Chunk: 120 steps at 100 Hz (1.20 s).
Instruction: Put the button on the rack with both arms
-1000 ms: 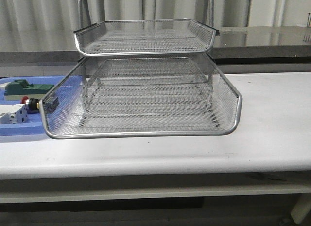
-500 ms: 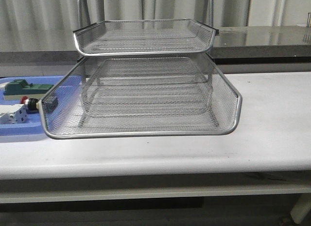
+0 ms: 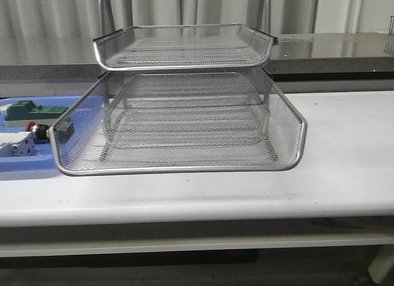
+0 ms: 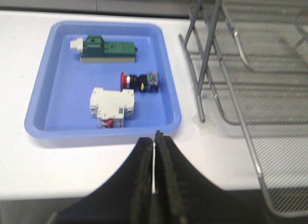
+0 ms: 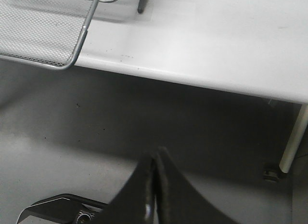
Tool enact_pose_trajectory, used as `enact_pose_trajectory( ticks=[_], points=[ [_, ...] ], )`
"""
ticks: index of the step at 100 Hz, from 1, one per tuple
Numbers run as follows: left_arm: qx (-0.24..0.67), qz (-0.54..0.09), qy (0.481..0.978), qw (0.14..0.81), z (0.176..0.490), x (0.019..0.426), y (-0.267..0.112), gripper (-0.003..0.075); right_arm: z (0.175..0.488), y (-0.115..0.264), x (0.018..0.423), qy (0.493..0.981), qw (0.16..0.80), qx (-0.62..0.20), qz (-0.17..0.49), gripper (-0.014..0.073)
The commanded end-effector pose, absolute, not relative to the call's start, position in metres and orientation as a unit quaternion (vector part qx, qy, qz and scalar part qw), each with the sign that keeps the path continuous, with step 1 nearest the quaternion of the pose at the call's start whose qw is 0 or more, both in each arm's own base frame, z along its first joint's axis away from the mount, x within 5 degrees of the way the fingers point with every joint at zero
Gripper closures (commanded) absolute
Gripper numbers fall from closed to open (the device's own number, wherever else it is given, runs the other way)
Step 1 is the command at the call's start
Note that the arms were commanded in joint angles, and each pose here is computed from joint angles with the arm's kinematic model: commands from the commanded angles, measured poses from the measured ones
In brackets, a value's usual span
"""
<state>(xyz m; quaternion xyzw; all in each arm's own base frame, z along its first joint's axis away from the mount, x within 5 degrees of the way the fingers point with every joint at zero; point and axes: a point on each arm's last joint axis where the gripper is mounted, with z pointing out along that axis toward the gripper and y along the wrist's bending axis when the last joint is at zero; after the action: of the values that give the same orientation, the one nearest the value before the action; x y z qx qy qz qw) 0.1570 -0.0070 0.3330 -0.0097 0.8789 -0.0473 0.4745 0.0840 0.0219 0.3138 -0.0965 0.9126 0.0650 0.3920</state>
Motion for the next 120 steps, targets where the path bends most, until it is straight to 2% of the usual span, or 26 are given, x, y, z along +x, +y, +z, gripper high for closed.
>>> enact_pose_trajectory(
  ticks=[1,23,52,57,64,71,80,88,93,120],
  points=[
    [0.003,-0.027,0.887,0.462,0.35,0.178,-0.005,0.0716,0.326,0.022,0.087,0.897,0.428,-0.094,0.064,0.0655],
    [0.026,0.021,0.926,0.376,0.344,0.228,0.001,0.0716,0.326,0.022,0.087,0.897,0.428,-0.094,0.064,0.0655],
    [0.04,0.039,0.939,0.338,0.344,0.259,0.004,0.0705,0.326,0.022,0.087,0.897,0.428,-0.094,0.064,0.0655],
    [0.046,0.042,0.941,0.334,0.343,0.26,0.004,0.0668,0.326,0.022,0.087,0.897,0.428,-0.094,0.064,0.0655],
    [0.048,0.042,0.942,0.329,0.343,0.259,0.004,0.0569,0.326,0.022,0.087,0.897,0.428,-0.094,0.064,0.0655],
    [0.054,0.045,0.943,0.325,0.343,0.259,0.004,0.0419,0.326,0.022,0.087,0.897,0.428,-0.094,0.064,0.0655],
    [0.053,0.045,0.946,0.317,0.342,0.258,0.004,0.0159,0.326,0.022,0.087,0.897,0.428,-0.094,0.064,0.0655],
    [0.053,0.044,0.947,0.314,0.342,0.257,0.004,0.0028,0.326,0.022,0.087,0.897,0.428,-0.094,0.064,0.0655],
    [0.053,0.044,0.947,0.314,0.342,0.257,0.004,0.0001,0.326,0.022,0.087,0.897,0.428,-0.094,0.064,0.0655],
    [0.047,0.028,0.944,0.326,0.343,0.259,0.002,0.0003,0.326,0.022,0.087,0.897,0.428,-0.094,0.064,0.0655]
  ],
)
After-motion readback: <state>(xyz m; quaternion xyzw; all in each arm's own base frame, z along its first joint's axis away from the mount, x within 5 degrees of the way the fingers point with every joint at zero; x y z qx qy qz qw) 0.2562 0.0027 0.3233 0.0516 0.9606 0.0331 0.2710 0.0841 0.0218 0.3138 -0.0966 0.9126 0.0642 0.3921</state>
